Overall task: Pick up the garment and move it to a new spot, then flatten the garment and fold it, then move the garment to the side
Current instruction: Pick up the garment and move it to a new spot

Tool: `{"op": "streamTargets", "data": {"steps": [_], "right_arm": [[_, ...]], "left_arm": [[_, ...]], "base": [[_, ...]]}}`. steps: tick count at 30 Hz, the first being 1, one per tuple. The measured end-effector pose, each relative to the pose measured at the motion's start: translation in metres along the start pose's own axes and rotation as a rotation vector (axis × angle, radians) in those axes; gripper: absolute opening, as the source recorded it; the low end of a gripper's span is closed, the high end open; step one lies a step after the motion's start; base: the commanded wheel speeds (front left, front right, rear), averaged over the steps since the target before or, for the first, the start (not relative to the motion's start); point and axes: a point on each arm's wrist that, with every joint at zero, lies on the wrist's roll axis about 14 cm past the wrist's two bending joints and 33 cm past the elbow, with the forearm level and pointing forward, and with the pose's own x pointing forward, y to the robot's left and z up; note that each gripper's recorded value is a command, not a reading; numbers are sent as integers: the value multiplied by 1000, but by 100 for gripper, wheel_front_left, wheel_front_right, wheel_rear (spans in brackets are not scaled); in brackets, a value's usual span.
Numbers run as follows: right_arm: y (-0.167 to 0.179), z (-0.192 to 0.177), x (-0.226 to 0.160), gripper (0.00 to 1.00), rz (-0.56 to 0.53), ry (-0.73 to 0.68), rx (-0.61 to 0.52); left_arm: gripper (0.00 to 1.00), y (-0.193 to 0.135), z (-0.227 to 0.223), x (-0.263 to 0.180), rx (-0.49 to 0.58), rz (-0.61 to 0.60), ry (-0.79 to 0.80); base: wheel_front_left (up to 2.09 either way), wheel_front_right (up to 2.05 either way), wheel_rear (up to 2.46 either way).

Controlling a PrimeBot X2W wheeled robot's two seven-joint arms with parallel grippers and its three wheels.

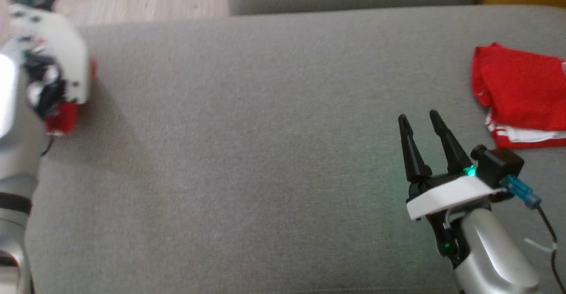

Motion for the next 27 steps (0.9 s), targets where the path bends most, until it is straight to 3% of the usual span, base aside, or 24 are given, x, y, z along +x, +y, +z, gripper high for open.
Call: {"op": "streamTargets", "data": {"steps": [8,13,17,22,27], "right_arm": [[-16,20,-29,100,-68,-54,-9],[-30,31,-45,100,-120,-86,-15],[-43,37,-57,100,-165,-106,-18],[-55,37,-66,100,-208,-108,-16],[-60,25,-72,100,-229,-78,-5]], "left_arm": [[0,-87,108,-52,196,-207,-278],[0,-139,181,-104,241,-349,-493],[0,-182,211,-137,276,-465,-601],[0,-225,201,-146,286,-621,-588],[0,-233,124,-95,237,-672,-378]], "base": [[0,0,0],[0,0,0],[0,0,0],[0,0,0],[0,0,0]]}}
